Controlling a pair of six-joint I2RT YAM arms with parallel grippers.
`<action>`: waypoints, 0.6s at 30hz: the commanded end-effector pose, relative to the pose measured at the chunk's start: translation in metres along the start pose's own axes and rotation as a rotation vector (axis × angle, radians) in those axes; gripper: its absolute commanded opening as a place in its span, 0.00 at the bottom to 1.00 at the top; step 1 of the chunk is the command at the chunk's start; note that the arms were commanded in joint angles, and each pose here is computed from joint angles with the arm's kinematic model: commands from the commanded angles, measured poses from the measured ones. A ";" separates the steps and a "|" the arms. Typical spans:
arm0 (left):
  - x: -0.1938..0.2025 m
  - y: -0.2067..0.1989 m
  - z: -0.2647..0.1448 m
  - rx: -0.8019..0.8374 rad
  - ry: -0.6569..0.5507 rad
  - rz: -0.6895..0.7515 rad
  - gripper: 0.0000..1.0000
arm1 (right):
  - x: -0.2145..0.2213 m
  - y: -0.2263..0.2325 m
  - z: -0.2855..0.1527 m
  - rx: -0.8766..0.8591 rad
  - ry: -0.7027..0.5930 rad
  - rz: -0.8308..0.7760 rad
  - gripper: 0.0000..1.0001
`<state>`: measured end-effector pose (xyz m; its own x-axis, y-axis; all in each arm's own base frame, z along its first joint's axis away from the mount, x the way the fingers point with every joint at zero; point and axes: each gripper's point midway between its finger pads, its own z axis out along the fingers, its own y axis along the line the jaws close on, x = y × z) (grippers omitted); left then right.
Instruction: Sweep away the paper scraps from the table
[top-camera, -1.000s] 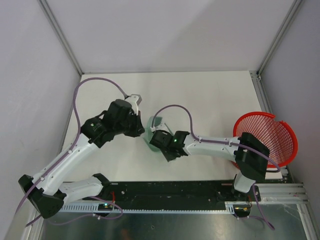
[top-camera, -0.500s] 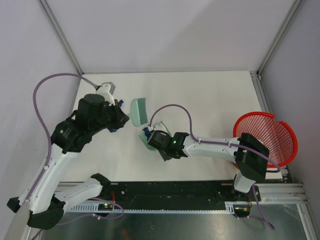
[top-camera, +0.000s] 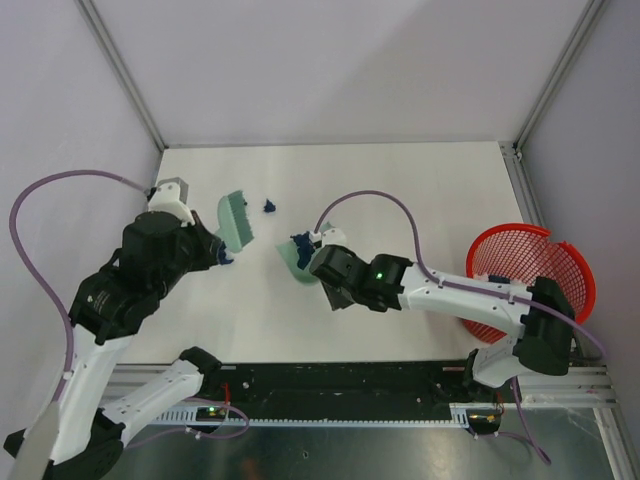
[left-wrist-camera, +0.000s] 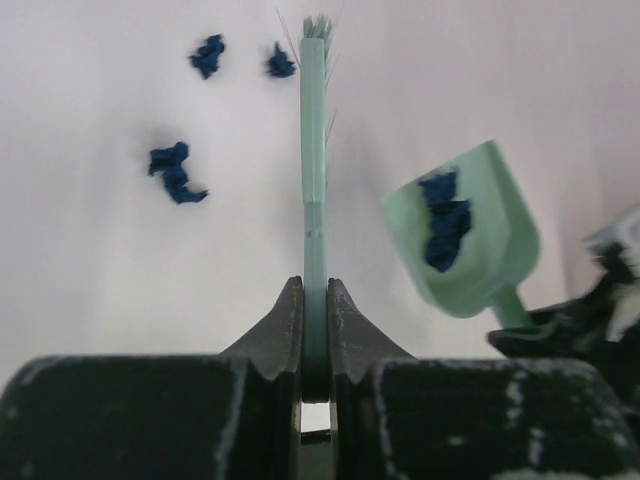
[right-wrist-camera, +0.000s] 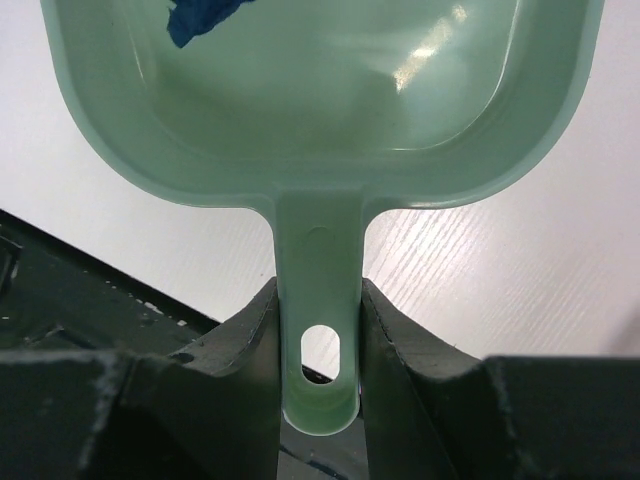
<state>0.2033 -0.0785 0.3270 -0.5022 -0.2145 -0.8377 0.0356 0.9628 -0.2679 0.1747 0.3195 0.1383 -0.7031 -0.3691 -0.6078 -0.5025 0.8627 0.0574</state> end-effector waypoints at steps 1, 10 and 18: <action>0.001 0.027 0.001 -0.123 -0.035 0.022 0.00 | -0.027 -0.006 -0.031 0.009 -0.057 0.077 0.00; 0.031 0.042 0.018 -0.184 0.034 0.052 0.00 | -0.051 -0.015 -0.065 0.022 -0.135 0.116 0.00; 0.059 0.058 0.025 -0.226 0.068 0.075 0.00 | -0.048 -0.025 -0.079 0.062 -0.099 0.141 0.00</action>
<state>0.1962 -0.0490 0.2511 -0.5985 -0.1386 -0.7891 -0.0904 0.9903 -0.1053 0.1795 0.2986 0.2021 -0.7094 -0.2763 -0.6483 -0.4190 0.9051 0.0727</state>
